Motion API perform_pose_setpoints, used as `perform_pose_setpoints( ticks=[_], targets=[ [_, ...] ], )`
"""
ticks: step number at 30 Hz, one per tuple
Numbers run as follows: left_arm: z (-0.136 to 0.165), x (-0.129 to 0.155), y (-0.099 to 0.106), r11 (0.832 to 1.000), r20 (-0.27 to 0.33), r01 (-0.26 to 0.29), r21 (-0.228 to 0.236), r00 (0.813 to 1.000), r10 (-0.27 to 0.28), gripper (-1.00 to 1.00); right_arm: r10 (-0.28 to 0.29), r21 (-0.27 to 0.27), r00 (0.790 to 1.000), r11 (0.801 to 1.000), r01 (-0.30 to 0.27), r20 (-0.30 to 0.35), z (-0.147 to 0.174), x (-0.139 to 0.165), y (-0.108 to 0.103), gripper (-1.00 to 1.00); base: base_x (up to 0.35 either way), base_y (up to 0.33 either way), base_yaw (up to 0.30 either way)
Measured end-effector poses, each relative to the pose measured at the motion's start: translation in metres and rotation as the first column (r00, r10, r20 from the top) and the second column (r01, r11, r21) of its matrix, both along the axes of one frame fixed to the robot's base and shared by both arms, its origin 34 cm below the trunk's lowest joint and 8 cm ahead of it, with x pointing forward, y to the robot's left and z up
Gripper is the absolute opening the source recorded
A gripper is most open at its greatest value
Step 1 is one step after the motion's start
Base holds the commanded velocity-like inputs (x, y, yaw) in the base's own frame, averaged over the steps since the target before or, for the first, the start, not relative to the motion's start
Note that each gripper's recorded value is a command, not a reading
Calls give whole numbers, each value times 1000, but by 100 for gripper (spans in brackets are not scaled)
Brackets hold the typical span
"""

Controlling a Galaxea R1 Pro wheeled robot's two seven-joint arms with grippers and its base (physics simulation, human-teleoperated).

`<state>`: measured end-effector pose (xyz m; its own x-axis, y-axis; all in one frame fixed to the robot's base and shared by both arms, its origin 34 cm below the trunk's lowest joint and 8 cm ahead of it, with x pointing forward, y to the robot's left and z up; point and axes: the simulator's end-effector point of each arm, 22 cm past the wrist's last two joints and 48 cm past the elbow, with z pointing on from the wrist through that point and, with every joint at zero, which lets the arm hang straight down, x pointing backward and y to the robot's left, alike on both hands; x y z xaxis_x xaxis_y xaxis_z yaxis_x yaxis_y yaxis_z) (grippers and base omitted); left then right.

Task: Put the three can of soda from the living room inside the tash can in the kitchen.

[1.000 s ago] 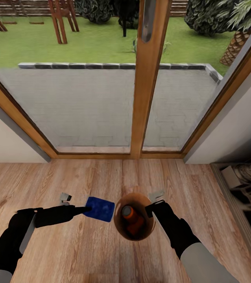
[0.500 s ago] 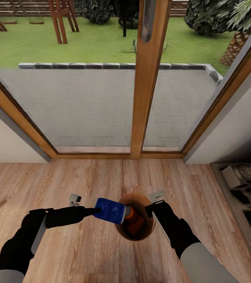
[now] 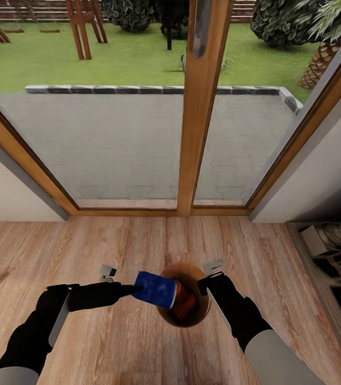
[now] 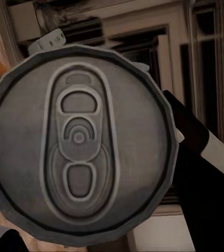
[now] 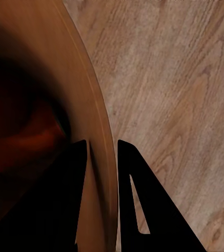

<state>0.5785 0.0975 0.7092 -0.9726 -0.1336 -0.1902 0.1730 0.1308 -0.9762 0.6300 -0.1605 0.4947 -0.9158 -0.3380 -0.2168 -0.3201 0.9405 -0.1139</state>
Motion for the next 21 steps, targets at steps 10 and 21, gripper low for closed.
perform_pose_setpoints(
  ticks=[10, 21],
  targets=[
    [-4, -6, -9, 1000, -8, 22, 3, 1000, -21, -100, 1, 0, 1000, 1000, -1, 1, 0, 0, 0, -100, 0, 0, 0],
    [-22, -9, -17, 997, -28, 30, 68, 999, -28, -100, 1, 0, 1000, 1000, -1, 1, 1, 1, 1, -100, 0, 0, 0]
  ],
)
